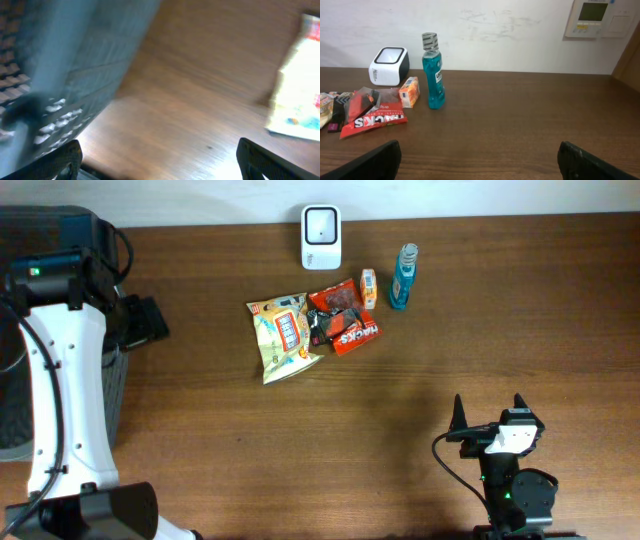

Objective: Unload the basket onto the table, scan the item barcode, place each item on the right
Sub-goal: 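Reach the left gripper toward the yellow snack bag on the table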

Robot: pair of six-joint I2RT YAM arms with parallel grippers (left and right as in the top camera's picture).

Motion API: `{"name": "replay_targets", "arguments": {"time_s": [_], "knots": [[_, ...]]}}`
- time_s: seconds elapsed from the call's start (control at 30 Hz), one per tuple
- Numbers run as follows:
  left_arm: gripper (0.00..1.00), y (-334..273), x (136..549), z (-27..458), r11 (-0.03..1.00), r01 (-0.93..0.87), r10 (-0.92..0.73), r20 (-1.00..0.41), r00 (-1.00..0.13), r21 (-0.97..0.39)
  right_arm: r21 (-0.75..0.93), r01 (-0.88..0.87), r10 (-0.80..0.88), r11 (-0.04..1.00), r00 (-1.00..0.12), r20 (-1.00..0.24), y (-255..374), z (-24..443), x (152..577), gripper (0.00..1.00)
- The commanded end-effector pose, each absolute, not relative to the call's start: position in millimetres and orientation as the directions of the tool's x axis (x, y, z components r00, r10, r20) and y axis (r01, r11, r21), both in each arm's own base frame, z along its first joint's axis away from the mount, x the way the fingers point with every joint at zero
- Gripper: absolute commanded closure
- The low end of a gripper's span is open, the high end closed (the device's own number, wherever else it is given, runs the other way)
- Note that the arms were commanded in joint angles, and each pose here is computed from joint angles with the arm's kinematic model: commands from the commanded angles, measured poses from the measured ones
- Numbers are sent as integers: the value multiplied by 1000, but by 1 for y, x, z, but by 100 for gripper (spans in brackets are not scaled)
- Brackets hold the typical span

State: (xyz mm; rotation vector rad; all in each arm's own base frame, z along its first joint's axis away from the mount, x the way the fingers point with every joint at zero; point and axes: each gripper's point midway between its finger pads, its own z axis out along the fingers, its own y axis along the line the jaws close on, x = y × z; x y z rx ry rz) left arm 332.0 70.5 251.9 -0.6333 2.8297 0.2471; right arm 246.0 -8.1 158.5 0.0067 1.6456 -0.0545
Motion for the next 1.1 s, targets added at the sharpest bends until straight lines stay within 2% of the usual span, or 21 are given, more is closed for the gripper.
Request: {"name": "replay_targets", "arguments": {"time_s": [0.0,0.1,0.13,0.67,0.87,0.97,1.07], "knots": [[2,10,352,258,973,-133,-181,-264,-947,-191,-33,54,-28,998,-85,-996,-11,155,246,1],[0,-39,363,274,920,142,1,-359,-933,-365,-33,54,-28,998,-85,-996,-11,155,246,2],[1,-46,365,276,912,171,20,-376,-926,-373,-33,54,-28,998,-85,-996,-11,155,246,1],[1,-150,380,279,824,456,256,-497,-829,-336,-33,54,-28,998,-85,-996,-11,155,246,2],[1,-163,377,277,824,478,289,-499,-817,-305,-33,54,-28,998,-85,-996,-11,155,246,2],[1,-146,383,271,896,356,205,-462,-863,-266,-33,54,-28,998,-85,-996,-11,155,246,2],[1,-143,384,270,908,333,190,-458,-869,-256,-33,54,-28,998,-85,-996,-11,155,246,1]]}}
